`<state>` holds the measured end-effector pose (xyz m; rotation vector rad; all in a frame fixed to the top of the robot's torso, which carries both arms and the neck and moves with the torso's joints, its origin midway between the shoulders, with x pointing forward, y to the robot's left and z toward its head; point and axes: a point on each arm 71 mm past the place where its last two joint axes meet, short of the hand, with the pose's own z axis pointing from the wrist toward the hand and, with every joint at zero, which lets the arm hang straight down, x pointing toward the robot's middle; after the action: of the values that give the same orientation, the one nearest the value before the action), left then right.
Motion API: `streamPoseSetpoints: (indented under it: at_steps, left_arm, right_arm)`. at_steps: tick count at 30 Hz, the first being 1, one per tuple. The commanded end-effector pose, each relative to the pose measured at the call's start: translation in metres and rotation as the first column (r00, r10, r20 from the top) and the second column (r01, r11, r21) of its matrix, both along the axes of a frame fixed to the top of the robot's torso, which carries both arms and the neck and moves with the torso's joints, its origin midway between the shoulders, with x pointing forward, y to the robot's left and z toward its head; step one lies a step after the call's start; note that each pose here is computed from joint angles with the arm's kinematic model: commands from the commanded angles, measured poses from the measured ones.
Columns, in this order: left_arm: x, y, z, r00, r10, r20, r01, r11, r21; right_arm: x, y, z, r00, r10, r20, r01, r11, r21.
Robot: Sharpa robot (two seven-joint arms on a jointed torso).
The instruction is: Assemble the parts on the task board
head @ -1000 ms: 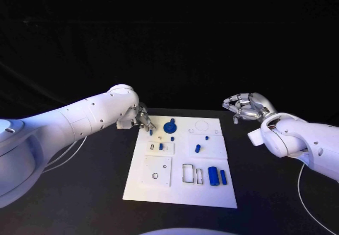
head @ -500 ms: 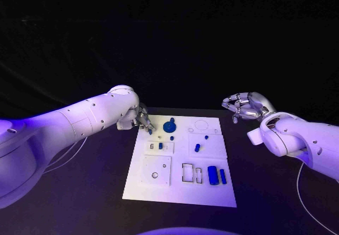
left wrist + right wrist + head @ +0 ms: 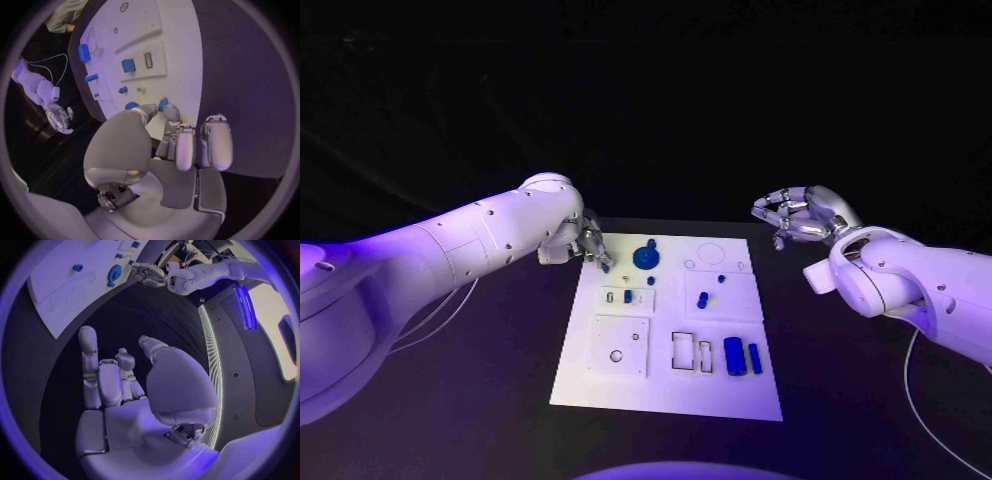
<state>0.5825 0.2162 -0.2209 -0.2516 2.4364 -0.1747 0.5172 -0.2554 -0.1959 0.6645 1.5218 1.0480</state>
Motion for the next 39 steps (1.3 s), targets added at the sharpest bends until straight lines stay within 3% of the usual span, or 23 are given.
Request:
streamPoseSetpoints:
  at_steps: [1,11,18,29,39]
  left_arm:
    - [0.0007,-0.003,0.0007,1.0,0.005,0.015,-0.005,0.999,-0.037]
    - [0.0007,-0.002,0.0023,0.998,0.052,0.027,-0.048,0.992,-0.115]
    - [-0.0054,0.002,0.0057,0.997,0.073,0.029,-0.067,0.984,-0.164]
    - [-0.027,0.007,0.0136,0.995,0.072,0.065,-0.056,0.974,-0.221]
    - [-0.0478,0.008,0.0058,0.993,0.048,0.107,-0.023,0.975,-0.221]
  right_arm:
    - [0.0,0.002,0.0,1.0,0.018,0.005,-0.018,1.0,-0.003]
    - [0.0,0.002,0.0,1.0,0.019,0.004,-0.019,1.0,-0.004]
    - [0.0,0.001,-0.001,1.0,0.016,0.003,-0.016,1.0,-0.005]
    - [-0.001,-0.002,-0.001,1.0,0.012,0.001,-0.012,1.0,-0.006]
    - [-0.003,-0.004,-0.002,1.0,0.012,0.003,-0.011,1.0,-0.012]
